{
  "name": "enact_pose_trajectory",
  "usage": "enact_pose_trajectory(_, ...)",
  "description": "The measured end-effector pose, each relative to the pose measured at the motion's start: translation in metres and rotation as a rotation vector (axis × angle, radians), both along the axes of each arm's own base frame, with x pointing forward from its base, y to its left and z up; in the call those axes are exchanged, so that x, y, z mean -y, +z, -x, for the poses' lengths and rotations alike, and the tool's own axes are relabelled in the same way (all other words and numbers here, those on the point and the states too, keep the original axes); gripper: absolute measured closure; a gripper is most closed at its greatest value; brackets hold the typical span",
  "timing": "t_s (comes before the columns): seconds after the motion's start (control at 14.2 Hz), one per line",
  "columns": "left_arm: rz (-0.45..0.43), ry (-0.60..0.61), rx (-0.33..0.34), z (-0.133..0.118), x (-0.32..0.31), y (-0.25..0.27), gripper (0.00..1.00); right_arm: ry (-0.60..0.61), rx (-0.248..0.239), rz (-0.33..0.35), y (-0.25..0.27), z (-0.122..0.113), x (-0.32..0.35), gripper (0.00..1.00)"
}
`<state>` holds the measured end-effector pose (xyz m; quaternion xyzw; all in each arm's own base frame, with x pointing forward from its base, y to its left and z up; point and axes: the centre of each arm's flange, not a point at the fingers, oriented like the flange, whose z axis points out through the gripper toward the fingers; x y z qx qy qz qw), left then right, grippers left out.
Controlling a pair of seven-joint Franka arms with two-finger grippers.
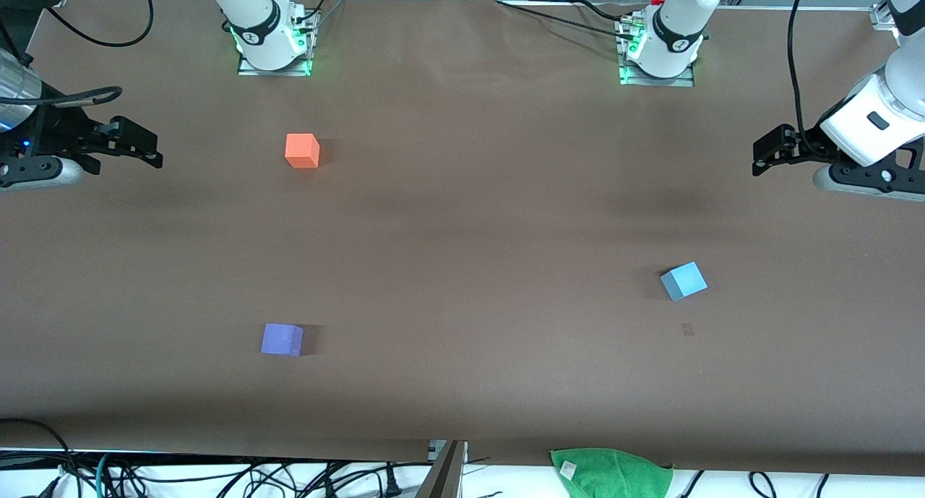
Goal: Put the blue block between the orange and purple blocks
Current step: 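Reach the left gripper down over the light-blue cube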
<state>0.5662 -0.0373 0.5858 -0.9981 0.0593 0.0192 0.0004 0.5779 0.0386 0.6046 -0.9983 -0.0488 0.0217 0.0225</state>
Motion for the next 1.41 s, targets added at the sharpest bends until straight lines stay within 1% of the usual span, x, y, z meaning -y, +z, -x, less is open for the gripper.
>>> enact_pose_trajectory(0.42,-0.001,-0.018,-0.024,-0.001,0.01,-0.017,0.0,0.002,0.0,0.0,0.0,0.0,0.004,0.0)
enact_pose_trajectory(0.57,0.0,-0.023,-0.015,-0.009,0.013,-0.037,0.0,0.003,0.0,0.0,0.0,0.0,0.003,0.0)
enact_pose_trajectory(0.71,0.002,-0.027,-0.007,-0.021,0.018,-0.07,0.0,0.002,0.0,0.0,0.0,0.0,0.004,0.0)
enact_pose_trajectory(0.78,0.002,-0.015,-0.015,-0.027,0.022,-0.09,0.0,0.001,0.0,0.0,0.0,0.0,0.004,0.0)
enact_pose_trajectory(0.92,-0.004,0.061,-0.049,-0.035,0.026,-0.125,0.0,0.001,0.0,0.0,-0.001,-0.001,0.004,0.0)
enact_pose_trajectory(1.06,-0.01,0.15,-0.06,-0.043,0.026,-0.151,0.0,0.0,-0.001,0.0,-0.001,-0.001,0.005,0.0)
enact_pose_trajectory(1.41,-0.008,0.32,-0.023,-0.066,0.01,-0.228,0.0,0.002,-0.001,0.0,-0.001,-0.001,0.004,0.0)
